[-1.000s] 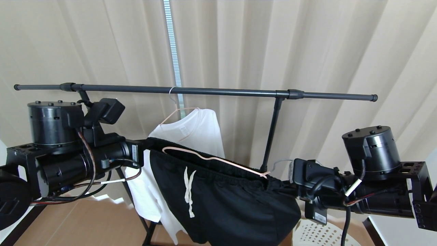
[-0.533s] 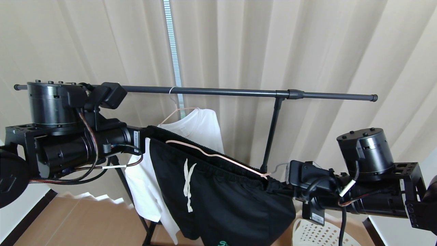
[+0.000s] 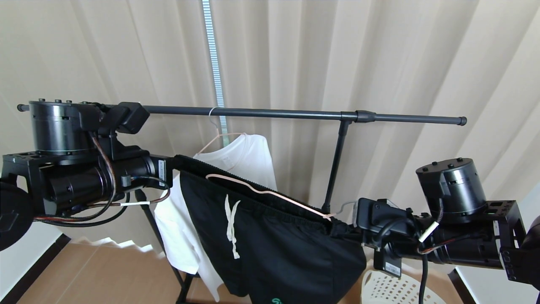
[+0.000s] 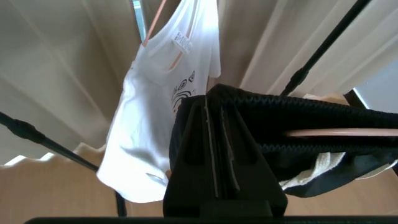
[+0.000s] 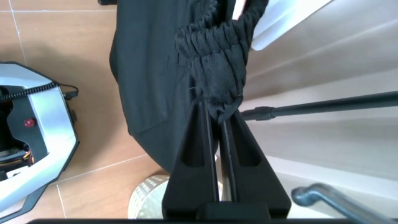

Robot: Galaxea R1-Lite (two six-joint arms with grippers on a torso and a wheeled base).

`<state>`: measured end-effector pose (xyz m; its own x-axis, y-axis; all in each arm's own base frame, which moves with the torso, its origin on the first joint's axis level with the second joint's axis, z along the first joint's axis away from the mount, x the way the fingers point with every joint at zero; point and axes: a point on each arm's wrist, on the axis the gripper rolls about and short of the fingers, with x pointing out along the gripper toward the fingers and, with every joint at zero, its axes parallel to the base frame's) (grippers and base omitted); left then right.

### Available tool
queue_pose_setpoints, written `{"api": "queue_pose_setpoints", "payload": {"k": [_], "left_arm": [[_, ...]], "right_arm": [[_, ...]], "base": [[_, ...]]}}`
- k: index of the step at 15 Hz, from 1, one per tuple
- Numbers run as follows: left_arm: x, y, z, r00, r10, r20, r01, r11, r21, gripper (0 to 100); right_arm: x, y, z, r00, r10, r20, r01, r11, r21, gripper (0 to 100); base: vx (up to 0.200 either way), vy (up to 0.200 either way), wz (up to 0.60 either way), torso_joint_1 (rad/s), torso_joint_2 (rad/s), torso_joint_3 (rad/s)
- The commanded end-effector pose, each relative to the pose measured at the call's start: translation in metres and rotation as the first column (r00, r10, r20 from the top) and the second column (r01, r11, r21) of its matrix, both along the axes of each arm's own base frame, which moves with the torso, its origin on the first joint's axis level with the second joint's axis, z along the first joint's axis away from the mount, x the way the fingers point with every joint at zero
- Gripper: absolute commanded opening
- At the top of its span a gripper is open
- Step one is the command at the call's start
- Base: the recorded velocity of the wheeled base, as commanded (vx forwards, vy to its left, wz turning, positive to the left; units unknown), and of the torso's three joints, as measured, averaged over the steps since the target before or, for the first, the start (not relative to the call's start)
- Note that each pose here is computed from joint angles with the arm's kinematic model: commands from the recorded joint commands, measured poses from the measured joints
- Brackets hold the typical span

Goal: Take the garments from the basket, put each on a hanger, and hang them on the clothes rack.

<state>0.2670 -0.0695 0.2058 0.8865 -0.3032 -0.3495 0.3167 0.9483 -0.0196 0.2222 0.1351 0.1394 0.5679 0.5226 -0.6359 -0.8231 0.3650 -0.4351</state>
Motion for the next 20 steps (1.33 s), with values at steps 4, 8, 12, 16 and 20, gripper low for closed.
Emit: {"api": "queue_pose_setpoints", "payload": {"k": [4, 8, 12, 16, 20], "left_arm": [[-0.008, -0.006, 0.008, 0.999, -0.04, 0.031, 0.039, 0.999, 0.033, 0], [-0.014, -0.025, 0.014, 0.994, -0.111, -0.012, 0.112, 0.992, 0.064, 0], [-0.017, -0.037, 0.021, 0.991, -0.129, -0.04, 0.133, 0.983, 0.124, 0], [-0.018, -0.045, 0.023, 0.99, -0.14, -0.021, 0.142, 0.976, 0.165, 0], [-0.021, -0.053, 0.032, 0.985, -0.169, -0.031, 0.172, 0.97, 0.17, 0]], "right_arm": [[0.004, 0.003, -0.007, 1.0, -0.028, -0.002, 0.028, 0.999, -0.043, 0], [0.008, 0.005, -0.014, 0.999, -0.047, -0.014, 0.046, 0.996, -0.073, 0], [0.013, 0.007, -0.02, 0.998, -0.059, -0.025, 0.056, 0.994, -0.093, 0], [0.017, 0.01, -0.029, 0.997, -0.061, -0.049, 0.055, 0.992, -0.114, 0], [0.022, 0.013, -0.036, 0.996, -0.061, -0.068, 0.052, 0.99, -0.129, 0]], "base": [[0.0, 0.0, 0.0, 0.0, 0.0, 0.0], [0.0, 0.0, 0.0, 0.0, 0.0, 0.0], [0.0, 0.0, 0.0, 0.0, 0.0, 0.0], [0.0, 0.0, 0.0, 0.0, 0.0, 0.0], [0.0, 0.0, 0.0, 0.0, 0.0, 0.0]]}}
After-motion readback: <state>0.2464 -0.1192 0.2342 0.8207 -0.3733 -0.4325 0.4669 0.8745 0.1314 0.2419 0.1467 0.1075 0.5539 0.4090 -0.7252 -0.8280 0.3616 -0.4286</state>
